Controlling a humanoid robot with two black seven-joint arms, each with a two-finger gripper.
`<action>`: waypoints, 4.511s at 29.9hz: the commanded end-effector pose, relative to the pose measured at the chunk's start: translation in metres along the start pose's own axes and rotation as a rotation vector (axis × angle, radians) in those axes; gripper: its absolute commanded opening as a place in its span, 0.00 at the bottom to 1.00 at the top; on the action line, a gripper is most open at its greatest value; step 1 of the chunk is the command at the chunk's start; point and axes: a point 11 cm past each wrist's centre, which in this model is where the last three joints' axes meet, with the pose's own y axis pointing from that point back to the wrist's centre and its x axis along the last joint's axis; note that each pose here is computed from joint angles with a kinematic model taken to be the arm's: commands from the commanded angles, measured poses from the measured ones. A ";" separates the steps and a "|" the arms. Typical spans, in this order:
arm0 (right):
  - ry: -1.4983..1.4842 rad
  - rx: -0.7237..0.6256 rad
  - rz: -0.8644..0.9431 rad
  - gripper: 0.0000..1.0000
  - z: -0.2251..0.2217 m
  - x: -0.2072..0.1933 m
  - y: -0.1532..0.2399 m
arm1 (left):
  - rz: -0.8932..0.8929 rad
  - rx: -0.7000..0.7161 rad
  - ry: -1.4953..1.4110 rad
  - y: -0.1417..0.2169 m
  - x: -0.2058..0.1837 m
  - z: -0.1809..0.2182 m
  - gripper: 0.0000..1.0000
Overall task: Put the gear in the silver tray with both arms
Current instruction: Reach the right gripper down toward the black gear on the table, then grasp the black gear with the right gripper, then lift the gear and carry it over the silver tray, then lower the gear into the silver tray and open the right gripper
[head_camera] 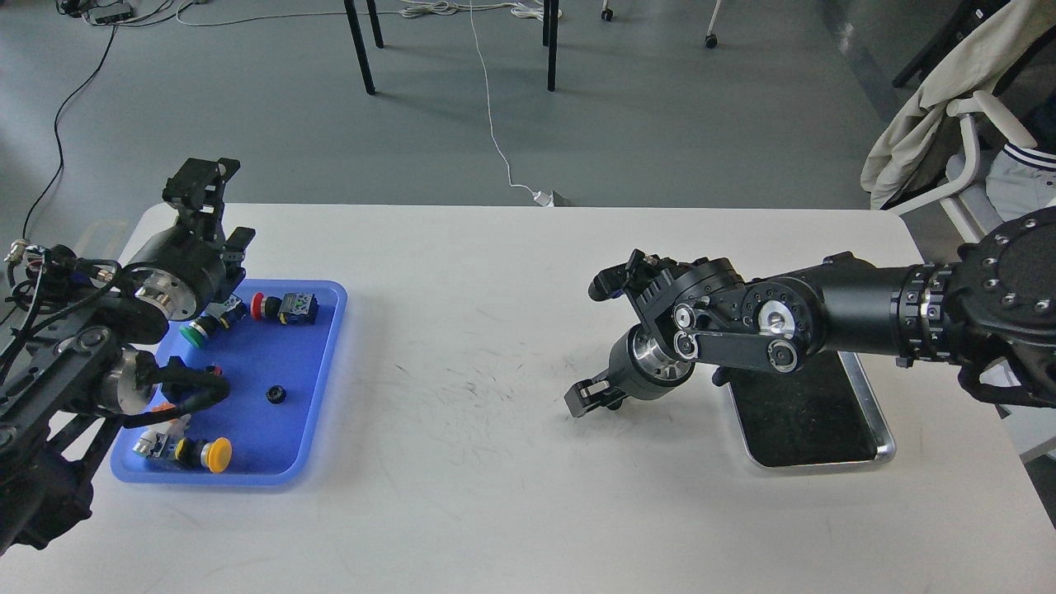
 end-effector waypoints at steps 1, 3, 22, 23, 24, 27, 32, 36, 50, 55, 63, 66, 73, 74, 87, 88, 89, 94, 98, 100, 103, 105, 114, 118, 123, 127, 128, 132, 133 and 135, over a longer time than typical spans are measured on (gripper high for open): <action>0.018 -0.018 0.013 0.41 0.002 0.007 0.007 | 0.002 0.001 0.000 0.000 0.000 0.000 0.98; 0.022 -0.023 0.020 0.35 0.003 0.010 0.010 | 0.001 -0.002 -0.002 0.000 0.001 0.001 0.98; -0.032 -0.006 0.037 0.95 0.012 0.014 0.019 | 0.007 -0.005 -0.004 0.000 0.003 0.003 0.98; -0.036 -0.007 0.038 0.96 0.013 0.014 0.020 | 0.007 -0.005 -0.004 0.000 0.003 0.003 0.98; -0.035 -0.006 0.037 0.96 0.013 0.013 0.020 | 0.007 -0.005 -0.004 0.000 0.003 0.003 0.98; -0.035 0.003 0.030 0.96 0.011 0.011 0.019 | 0.007 -0.005 -0.004 0.000 0.003 0.003 0.98; -0.092 0.053 0.011 0.95 0.001 0.006 0.017 | 0.007 -0.005 -0.005 0.000 0.003 0.003 0.98; -0.086 0.047 0.002 0.92 0.000 0.004 0.015 | 0.008 -0.008 -0.006 0.000 0.003 0.004 0.98; -0.060 0.022 -0.009 0.80 0.002 0.000 0.012 | 0.007 -0.019 -0.006 -0.003 0.003 0.009 0.98; -0.055 0.000 -0.027 0.76 0.009 -0.006 0.009 | 0.009 -0.019 -0.006 -0.003 0.003 0.009 0.98; -0.044 0.002 -0.033 0.68 0.004 -0.007 0.006 | 0.008 -0.020 -0.005 -0.003 0.002 0.010 0.98; -0.029 -0.003 -0.049 0.55 0.001 -0.011 0.001 | 0.009 -0.021 -0.004 -0.003 0.002 0.010 0.98; -0.004 -0.008 -0.063 0.49 -0.005 -0.014 -0.004 | 0.011 -0.022 -0.005 -0.003 0.003 0.010 0.98; -0.004 -0.008 -0.063 0.48 -0.005 -0.014 -0.004 | 0.010 -0.021 -0.005 -0.003 0.003 0.010 0.98; -0.007 -0.018 -0.047 0.01 0.002 -0.009 -0.002 | 0.010 -0.024 -0.004 -0.003 0.003 0.010 0.98; -0.007 -0.018 -0.047 0.01 0.002 -0.009 -0.002 | 0.011 -0.024 -0.005 -0.003 0.003 0.011 0.98; -0.008 -0.018 -0.047 0.02 0.002 -0.010 -0.002 | 0.011 -0.024 -0.005 -0.003 0.003 0.011 0.98; -0.040 -0.010 -0.031 0.03 0.008 -0.006 0.003 | 0.010 -0.027 -0.005 -0.004 0.003 0.012 0.98; -0.100 0.017 0.020 0.02 0.020 0.006 0.020 | 0.009 -0.031 -0.007 -0.005 0.003 0.015 0.98; -0.155 0.045 0.090 0.02 0.029 0.023 0.041 | 0.008 -0.037 -0.008 -0.006 0.003 0.018 0.98; -0.242 0.079 0.223 0.02 0.053 0.050 0.087 | 0.008 -0.037 -0.007 -0.007 0.002 0.018 0.98; -0.310 0.080 0.278 0.02 0.081 0.050 0.112 | 0.009 -0.035 -0.006 -0.007 0.002 0.017 0.98; -0.543 -0.085 0.320 0.02 0.207 -0.028 0.142 | 0.006 -0.030 -0.002 -0.008 0.000 0.014 0.98; -0.624 -0.107 0.282 0.02 0.227 -0.058 0.113 | 0.002 -0.025 -0.003 -0.007 -0.002 0.012 0.98; -0.603 -0.093 0.234 0.02 0.211 -0.057 0.076 | 0.000 -0.026 -0.006 -0.008 -0.003 0.013 0.98; -0.598 -0.084 0.214 0.02 0.204 -0.058 0.063 | 0.000 -0.027 -0.009 -0.008 -0.002 0.013 0.98; -0.598 -0.084 0.212 0.03 0.203 -0.058 0.062 | 0.001 -0.025 -0.009 -0.008 -0.002 0.013 0.98; -0.582 -0.083 0.198 0.09 0.198 -0.057 0.055 | 0.000 -0.027 -0.009 -0.008 -0.002 0.013 0.98; -0.579 -0.085 0.197 0.16 0.198 -0.057 0.055 | 0.000 -0.027 -0.009 -0.008 -0.002 0.013 0.98; -0.566 -0.091 0.197 0.40 0.198 -0.057 0.056 | 0.002 -0.025 -0.011 -0.008 -0.001 0.013 0.98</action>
